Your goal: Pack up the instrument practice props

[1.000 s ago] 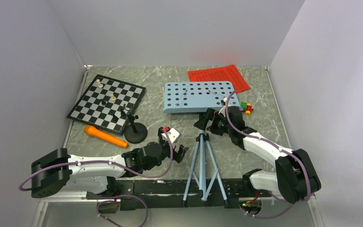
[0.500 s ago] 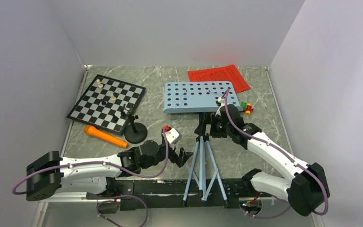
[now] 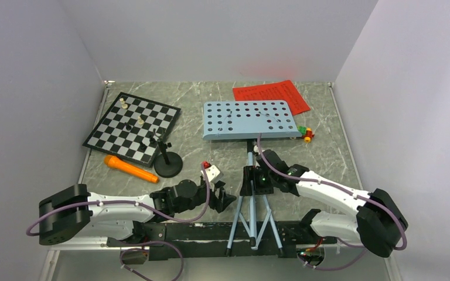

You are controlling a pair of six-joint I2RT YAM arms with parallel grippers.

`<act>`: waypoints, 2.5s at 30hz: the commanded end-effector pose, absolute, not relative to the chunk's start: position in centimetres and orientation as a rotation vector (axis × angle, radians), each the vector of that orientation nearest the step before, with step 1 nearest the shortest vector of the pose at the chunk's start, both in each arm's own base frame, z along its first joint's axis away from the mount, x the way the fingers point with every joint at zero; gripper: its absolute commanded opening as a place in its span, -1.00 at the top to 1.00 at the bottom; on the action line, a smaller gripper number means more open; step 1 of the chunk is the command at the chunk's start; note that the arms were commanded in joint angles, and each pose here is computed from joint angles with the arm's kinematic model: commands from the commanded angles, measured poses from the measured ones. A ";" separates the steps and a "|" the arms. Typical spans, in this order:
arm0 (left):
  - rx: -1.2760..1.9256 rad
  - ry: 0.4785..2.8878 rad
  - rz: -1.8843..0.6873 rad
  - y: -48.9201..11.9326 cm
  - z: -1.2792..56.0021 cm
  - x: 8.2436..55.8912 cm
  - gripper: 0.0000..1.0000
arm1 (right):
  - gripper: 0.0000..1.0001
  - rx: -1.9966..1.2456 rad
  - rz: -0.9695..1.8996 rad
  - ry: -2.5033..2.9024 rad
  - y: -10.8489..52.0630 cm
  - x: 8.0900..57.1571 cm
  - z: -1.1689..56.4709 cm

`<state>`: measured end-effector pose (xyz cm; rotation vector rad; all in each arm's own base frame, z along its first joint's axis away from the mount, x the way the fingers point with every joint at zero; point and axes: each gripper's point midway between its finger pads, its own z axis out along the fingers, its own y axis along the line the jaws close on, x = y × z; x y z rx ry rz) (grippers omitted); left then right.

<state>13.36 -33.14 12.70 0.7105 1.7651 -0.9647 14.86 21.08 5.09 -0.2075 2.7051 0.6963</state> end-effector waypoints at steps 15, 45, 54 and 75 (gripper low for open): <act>0.636 1.763 -0.996 -33.5 12.4 13.8 -0.39 | 1.00 -0.083 0.740 2.630 23.5 17.6 0.7; 0.664 1.938 -0.877 -33.7 6.3 16.0 -0.12 | -0.07 -0.161 0.759 2.609 22.4 15.4 5.7; 0.642 1.825 -1.003 -34.2 9.0 16.1 -0.37 | 0.36 -0.192 0.829 2.627 23.9 14.5 4.5; 0.586 1.994 -0.941 -33.7 4.2 17.7 0.00 | 1.00 -0.129 0.800 2.696 24.7 14.4 -1.0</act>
